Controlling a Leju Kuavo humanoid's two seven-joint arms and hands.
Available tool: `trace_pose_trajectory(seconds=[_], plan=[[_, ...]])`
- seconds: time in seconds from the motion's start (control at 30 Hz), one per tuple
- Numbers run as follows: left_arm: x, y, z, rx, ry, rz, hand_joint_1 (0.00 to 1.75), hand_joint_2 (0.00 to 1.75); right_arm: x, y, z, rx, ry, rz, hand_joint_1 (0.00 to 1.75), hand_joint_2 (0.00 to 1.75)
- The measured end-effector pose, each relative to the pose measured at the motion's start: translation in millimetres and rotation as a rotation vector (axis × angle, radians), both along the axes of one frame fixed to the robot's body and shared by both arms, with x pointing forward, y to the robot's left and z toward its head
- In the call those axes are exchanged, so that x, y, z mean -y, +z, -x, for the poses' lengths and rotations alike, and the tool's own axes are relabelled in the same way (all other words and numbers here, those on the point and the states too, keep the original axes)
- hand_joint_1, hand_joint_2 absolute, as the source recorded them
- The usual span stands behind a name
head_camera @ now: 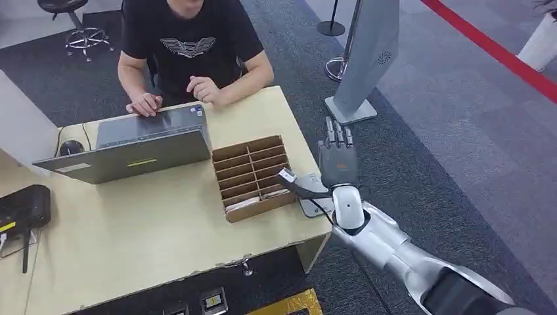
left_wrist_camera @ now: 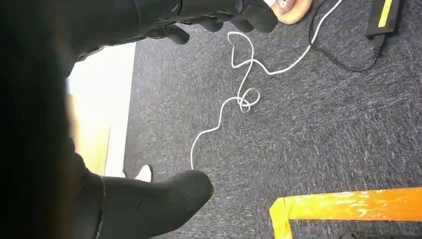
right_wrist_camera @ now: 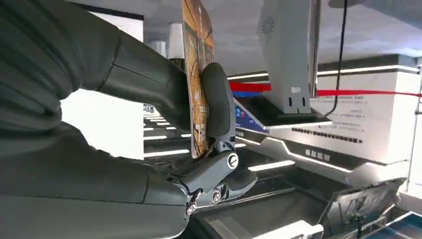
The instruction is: Pass the card to the sensor for recognition and then transmit it.
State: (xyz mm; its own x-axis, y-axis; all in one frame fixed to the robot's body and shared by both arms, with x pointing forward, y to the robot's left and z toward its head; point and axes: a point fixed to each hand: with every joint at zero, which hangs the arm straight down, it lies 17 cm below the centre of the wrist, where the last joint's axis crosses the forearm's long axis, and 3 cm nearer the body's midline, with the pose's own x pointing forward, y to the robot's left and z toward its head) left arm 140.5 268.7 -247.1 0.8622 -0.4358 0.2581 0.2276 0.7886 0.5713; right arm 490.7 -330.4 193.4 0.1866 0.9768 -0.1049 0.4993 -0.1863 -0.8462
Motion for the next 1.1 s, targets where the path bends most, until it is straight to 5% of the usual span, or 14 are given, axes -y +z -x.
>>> trace_pose_trajectory(seconds=[0.37, 1.1], plan=[[-1.1, 0.2, -0.2, 0.001, 0.007, -0.001, 0.00, 1.75, 9.3, -43.2, -1.5, -0.111, -0.013, 0.002, 1.75, 1.75], [1.6, 0.5, -0.6, 0.002, 0.004, 0.001, 0.00, 1.75, -34.6, -47.4, 22.8, -0.072, 0.087, -0.120, 1.75, 1.75]])
